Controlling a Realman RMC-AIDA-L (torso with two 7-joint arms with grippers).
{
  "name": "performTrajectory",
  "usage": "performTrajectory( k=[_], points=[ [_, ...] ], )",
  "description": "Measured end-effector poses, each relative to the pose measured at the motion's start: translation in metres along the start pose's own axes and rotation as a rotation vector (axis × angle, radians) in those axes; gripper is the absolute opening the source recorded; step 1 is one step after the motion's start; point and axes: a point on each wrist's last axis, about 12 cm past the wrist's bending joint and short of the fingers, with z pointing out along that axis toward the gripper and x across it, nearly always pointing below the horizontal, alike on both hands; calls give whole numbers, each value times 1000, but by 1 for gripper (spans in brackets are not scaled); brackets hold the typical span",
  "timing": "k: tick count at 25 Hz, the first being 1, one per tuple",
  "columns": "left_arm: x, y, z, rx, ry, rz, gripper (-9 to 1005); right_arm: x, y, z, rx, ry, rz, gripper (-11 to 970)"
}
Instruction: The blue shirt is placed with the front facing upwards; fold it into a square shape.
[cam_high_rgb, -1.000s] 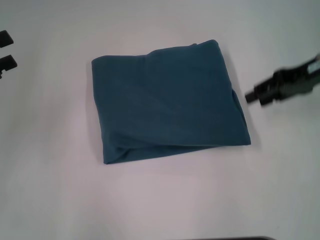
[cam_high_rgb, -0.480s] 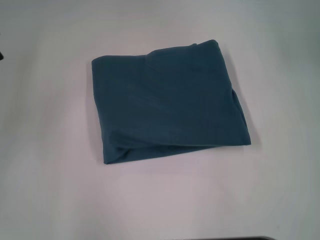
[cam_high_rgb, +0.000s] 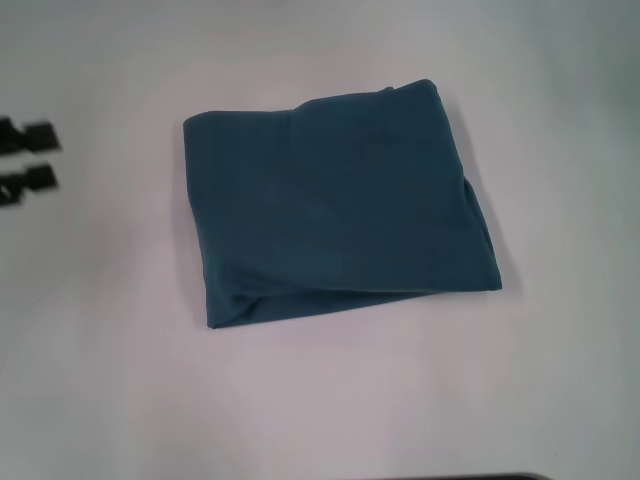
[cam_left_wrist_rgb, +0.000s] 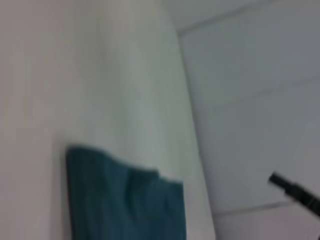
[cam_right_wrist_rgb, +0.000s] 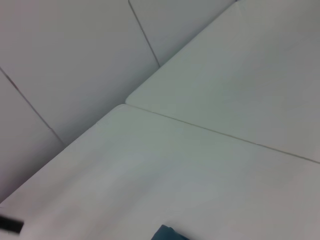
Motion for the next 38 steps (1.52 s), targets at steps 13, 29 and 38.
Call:
performTrajectory(
  k=[13, 29, 38],
  points=[
    [35, 16, 88, -15, 86, -176, 673, 9, -8, -18, 24, -12, 47, 549],
    [56, 29, 134, -63, 174, -267, 671, 12, -10, -21, 30, -20, 58, 560],
    [52, 15, 118, 23, 202, -225, 672, 11, -10, -22, 30, -23, 58, 567]
  ],
)
